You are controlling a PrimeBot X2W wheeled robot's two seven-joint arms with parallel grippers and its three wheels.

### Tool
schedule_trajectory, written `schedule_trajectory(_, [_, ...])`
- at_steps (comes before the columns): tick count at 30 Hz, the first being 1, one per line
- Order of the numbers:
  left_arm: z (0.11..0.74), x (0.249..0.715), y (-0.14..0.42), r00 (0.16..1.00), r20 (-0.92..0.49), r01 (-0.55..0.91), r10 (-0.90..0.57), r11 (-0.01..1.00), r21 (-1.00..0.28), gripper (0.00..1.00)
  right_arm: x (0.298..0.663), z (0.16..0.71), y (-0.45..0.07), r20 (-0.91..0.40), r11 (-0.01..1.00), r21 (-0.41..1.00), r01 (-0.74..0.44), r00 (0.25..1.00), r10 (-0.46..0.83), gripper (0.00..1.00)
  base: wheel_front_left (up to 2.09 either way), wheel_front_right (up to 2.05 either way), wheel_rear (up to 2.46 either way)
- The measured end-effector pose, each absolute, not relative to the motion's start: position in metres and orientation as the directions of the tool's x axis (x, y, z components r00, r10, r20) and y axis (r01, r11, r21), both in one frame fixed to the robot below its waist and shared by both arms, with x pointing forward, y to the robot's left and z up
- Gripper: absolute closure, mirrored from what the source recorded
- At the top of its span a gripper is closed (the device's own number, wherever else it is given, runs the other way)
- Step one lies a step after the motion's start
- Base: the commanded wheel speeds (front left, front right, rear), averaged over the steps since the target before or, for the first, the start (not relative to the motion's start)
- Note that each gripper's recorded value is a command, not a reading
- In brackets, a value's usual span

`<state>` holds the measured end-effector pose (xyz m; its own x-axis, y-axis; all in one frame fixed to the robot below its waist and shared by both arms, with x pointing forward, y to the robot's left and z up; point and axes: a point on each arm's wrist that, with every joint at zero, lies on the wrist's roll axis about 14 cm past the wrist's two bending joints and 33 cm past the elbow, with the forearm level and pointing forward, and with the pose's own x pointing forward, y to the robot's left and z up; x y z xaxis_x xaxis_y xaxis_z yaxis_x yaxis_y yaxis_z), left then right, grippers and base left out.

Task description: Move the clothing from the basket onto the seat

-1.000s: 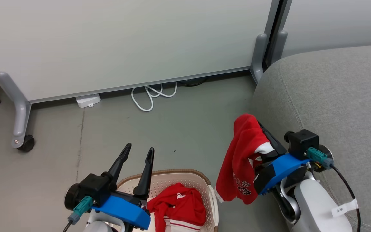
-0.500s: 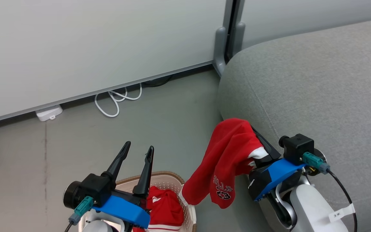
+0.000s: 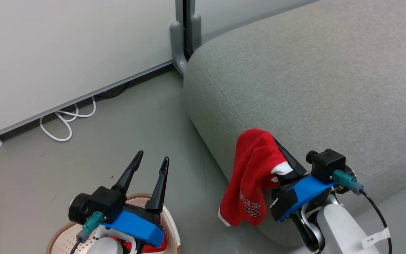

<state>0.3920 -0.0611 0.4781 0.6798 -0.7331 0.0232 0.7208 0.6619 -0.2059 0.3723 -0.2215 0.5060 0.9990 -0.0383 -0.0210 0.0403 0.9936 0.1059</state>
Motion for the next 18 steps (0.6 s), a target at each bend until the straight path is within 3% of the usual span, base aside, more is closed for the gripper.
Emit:
schedule_trajectory(9, [0.469,0.389,-0.091,0.603,0.015,0.781,-0.798,0.586,-0.219,0.00,0.356,0.498,-0.249,-0.041,0.985,0.104,0.134,0.991,-0.130,1.00,0.00,0.00,0.00])
schedule_trajectory(18, [0.466,0.391,-0.092,0.595,0.009,0.785,-0.804,0.579,-0.222,0.00,0.358,0.496,-0.258,-0.039,0.980,0.119,0.160,0.987,-0.156,1.00,0.00,0.00,0.00])
